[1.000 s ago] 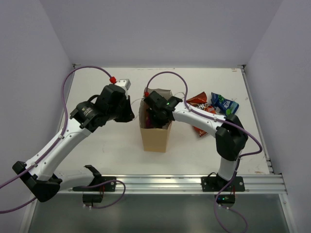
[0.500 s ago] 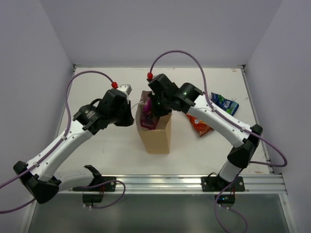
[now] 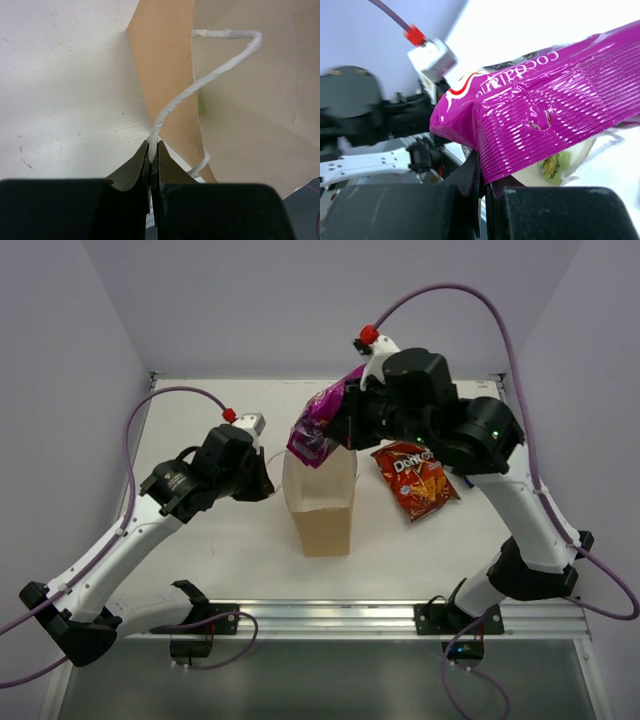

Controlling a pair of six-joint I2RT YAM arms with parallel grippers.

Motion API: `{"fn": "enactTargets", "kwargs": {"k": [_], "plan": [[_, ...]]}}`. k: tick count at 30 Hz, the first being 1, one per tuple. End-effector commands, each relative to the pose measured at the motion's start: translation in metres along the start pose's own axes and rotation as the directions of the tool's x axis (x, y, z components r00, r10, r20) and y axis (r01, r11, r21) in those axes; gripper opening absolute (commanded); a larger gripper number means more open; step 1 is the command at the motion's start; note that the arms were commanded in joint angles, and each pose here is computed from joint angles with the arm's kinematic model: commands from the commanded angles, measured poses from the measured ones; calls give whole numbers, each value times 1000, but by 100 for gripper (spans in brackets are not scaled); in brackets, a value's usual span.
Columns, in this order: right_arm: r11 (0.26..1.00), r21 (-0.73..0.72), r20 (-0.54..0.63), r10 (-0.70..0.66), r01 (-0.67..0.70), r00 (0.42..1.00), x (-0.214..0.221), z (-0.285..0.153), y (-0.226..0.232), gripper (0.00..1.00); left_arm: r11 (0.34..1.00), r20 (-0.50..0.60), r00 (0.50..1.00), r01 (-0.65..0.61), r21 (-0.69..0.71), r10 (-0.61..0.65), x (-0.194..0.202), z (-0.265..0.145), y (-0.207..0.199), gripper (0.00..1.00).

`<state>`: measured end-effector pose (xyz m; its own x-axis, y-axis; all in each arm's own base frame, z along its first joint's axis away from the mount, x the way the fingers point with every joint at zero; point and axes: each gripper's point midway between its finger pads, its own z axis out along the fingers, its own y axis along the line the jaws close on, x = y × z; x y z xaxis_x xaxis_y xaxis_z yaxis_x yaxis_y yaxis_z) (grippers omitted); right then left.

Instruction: Take the snacks out of the paper bag

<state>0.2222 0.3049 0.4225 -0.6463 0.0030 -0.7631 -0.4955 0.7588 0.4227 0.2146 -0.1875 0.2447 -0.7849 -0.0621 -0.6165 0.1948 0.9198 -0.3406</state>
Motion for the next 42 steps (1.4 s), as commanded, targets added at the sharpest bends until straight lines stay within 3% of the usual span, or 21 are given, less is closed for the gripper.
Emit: {"fn": "enactTargets", "kwargs": {"k": [1,4,7,10,14,17,23,31,32,35,37,38,40,42], "plan": [[995,-86,367,-9,43,930,-78,-102,16,0,999,35,999,16,34,-17,-12,-11,-10,0],[1000,25,475,-28,18,880,-92,-137,-13,0,999,38,999,25,35,-26,-14,-12,-11,0],[966,243,547,-63,-86,835,-96,-161,-73,0,999,32,999,29,18,-30,-16,-11,-10,0],[900,408,531,-99,-152,842,-83,-165,-127,0,999,20,999,34,4,-34,-18,-11,-11,0],[777,602,395,-92,-182,914,-32,-135,-195,0,999,19,999,36,3,-36,-27,-16,-17,0],[699,670,349,4,-252,937,15,-107,-239,0,999,18,999,42,5,-42,-29,-16,-18,0],[637,720,229,156,-275,961,95,-46,-283,0,998,-6,999,40,51,-40,-21,-9,-24,0],[553,786,120,303,-277,945,137,10,-317,0,997,7,1000,-21,76,20,-27,-18,-28,0],[547,789,115,317,-281,941,137,14,-318,2,996,8,1000,-25,81,24,-26,-18,-29,0],[524,810,69,361,-264,930,135,21,-315,41,996,6,999,-32,83,32,-20,-19,-25,0],[528,824,15,346,-208,938,129,20,-300,53,994,-12,999,-34,101,36,-12,-17,-25,0],[518,834,10,330,-190,944,124,16,-292,67,994,-16,999,-34,108,36,-9,-17,-25,0],[519,834,30,295,-187,955,99,-1,-268,77,992,-17,999,-37,119,39,-6,-17,-24,0],[596,780,36,261,-190,965,81,-4,-234,80,992,-18,998,-54,118,56,-5,-16,-24,0]]}}
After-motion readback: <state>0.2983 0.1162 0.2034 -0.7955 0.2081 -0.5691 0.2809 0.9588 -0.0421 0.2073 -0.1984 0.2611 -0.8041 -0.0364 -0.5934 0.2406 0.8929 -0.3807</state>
